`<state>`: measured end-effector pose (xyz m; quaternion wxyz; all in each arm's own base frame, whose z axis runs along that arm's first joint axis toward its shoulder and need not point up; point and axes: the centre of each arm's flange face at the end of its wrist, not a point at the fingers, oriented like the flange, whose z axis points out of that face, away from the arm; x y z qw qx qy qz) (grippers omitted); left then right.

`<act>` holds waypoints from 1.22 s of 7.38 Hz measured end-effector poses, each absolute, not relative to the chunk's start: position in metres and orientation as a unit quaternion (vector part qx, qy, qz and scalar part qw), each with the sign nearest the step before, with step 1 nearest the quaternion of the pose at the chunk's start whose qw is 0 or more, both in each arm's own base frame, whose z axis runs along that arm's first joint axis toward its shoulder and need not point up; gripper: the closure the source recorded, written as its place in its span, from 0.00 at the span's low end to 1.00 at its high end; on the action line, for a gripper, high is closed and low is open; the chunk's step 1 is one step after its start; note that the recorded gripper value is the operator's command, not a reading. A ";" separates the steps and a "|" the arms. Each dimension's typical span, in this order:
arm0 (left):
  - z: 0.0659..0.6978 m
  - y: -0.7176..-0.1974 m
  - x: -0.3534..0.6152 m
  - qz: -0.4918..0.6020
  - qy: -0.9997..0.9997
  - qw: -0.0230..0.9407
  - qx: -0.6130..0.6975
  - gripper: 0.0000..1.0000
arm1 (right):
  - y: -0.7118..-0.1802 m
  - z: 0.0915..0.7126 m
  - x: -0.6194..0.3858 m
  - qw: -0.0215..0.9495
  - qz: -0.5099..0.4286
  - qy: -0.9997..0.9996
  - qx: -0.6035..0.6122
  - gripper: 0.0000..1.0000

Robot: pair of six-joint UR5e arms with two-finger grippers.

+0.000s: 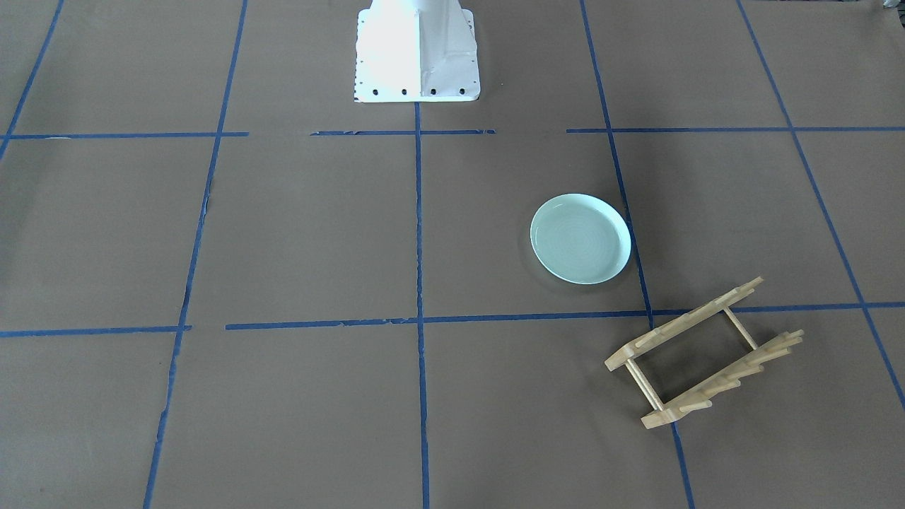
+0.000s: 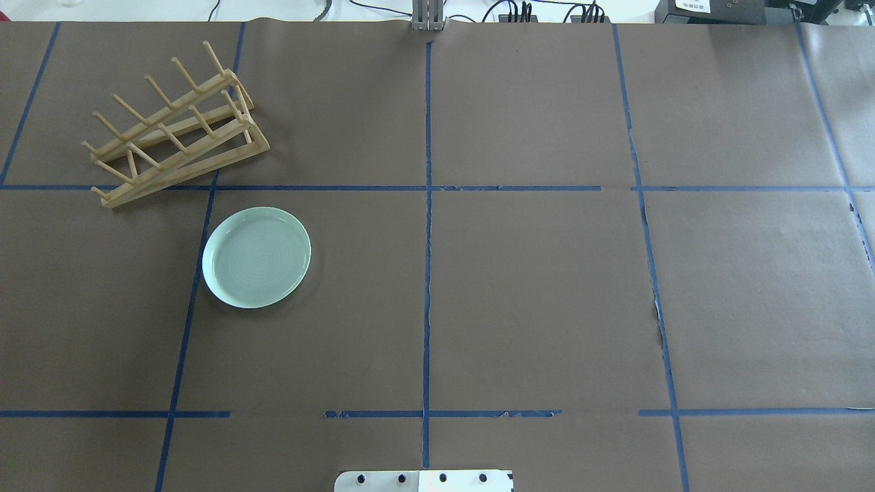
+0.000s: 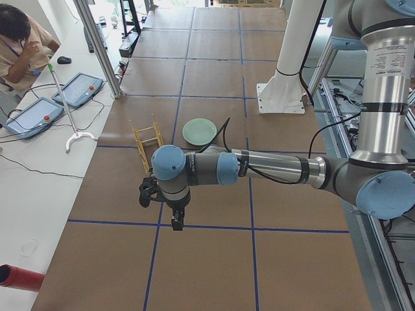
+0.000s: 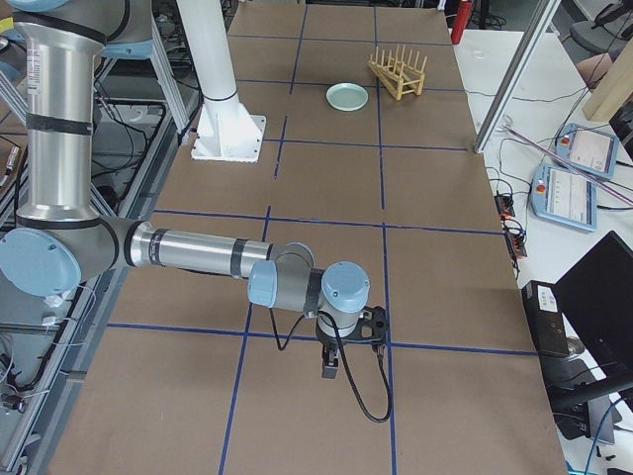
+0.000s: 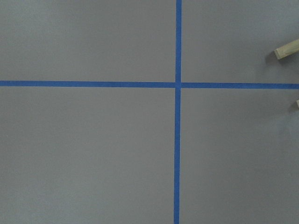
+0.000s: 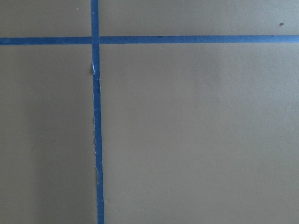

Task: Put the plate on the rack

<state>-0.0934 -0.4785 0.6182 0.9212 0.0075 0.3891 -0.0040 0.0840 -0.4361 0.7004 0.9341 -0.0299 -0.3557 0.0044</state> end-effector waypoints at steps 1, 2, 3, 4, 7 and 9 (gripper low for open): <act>0.616 -0.479 -0.093 -0.003 0.389 0.921 0.009 0.00 | -0.436 0.700 0.084 0.934 0.005 -0.356 -0.030 0.00; 0.614 -0.480 -0.094 -0.001 0.389 0.921 0.011 0.00 | -0.436 0.700 0.084 0.934 0.005 -0.356 -0.030 0.00; 0.614 -0.480 -0.093 -0.001 0.390 0.921 0.011 0.00 | -0.436 0.700 0.084 0.934 0.005 -0.356 -0.030 0.00; 0.613 -0.480 -0.093 0.000 0.389 0.921 0.012 0.00 | -0.436 0.700 0.084 0.934 0.005 -0.356 -0.030 0.00; 0.610 -0.481 -0.093 0.002 0.389 0.921 0.016 0.00 | -0.436 0.700 0.084 0.934 0.005 -0.356 -0.030 0.00; 0.607 -0.483 -0.093 0.004 0.389 0.921 0.021 0.00 | -0.436 0.700 0.084 0.934 0.005 -0.356 -0.030 0.00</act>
